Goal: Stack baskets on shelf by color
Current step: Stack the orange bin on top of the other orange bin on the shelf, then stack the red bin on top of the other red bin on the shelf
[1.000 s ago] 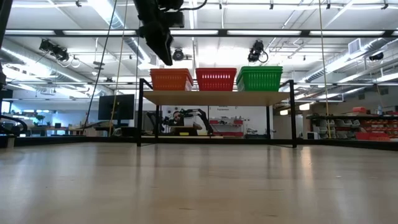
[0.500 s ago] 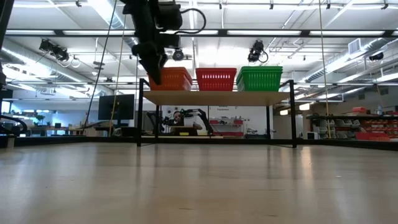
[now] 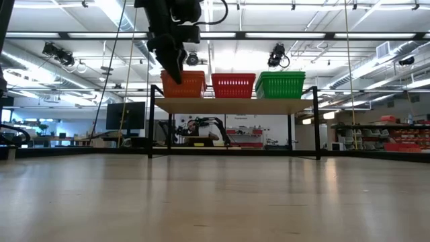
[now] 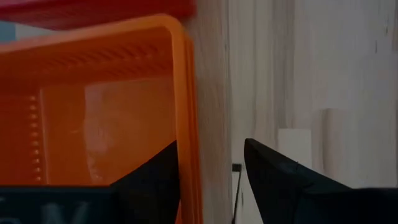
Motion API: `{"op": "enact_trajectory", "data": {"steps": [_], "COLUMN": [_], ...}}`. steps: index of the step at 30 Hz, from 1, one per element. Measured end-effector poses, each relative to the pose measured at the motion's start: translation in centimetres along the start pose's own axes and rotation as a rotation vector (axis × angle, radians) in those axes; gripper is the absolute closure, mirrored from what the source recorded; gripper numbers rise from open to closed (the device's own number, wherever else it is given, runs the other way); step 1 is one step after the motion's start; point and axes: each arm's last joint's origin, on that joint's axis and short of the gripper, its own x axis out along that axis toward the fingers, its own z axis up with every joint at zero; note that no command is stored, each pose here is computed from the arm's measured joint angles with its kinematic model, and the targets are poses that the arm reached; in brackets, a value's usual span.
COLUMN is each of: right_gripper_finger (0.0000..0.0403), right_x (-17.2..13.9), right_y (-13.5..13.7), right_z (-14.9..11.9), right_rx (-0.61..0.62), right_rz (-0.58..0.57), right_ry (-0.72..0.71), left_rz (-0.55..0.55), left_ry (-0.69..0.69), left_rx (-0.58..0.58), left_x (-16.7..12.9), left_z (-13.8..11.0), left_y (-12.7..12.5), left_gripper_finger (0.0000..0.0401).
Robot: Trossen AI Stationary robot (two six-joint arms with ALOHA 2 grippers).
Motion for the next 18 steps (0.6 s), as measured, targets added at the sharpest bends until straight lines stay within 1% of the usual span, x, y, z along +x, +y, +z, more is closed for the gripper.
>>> {"op": "enact_trajectory", "data": {"steps": [4,9,12,18], "right_gripper_finger": [0.0157,0.0157,0.0157,0.0157], "right_x": [0.0,0.0,0.0,-0.1], "right_y": [0.0,-0.3,-0.4,-1.3], "right_z": [0.0,-0.1,0.0,0.5], "right_rx": [0.0,-0.008,-0.037,-0.092], "right_rz": [0.0,-0.02,-0.031,-0.116], "right_ry": [0.0,-0.008,-0.024,-0.099], "left_rz": [-0.001,0.01,0.021,0.06], "left_ry": [0.004,0.011,-0.006,-0.081], "left_rx": [-0.001,-0.006,-0.008,-0.045], "left_x": [0.0,-0.9,-2.2,-5.5], "left_z": [-0.1,0.0,0.3,1.4], "left_y": [0.0,0.1,0.5,1.3], "left_gripper_finger": [0.0229,0.0229,0.0229,0.0229]}}
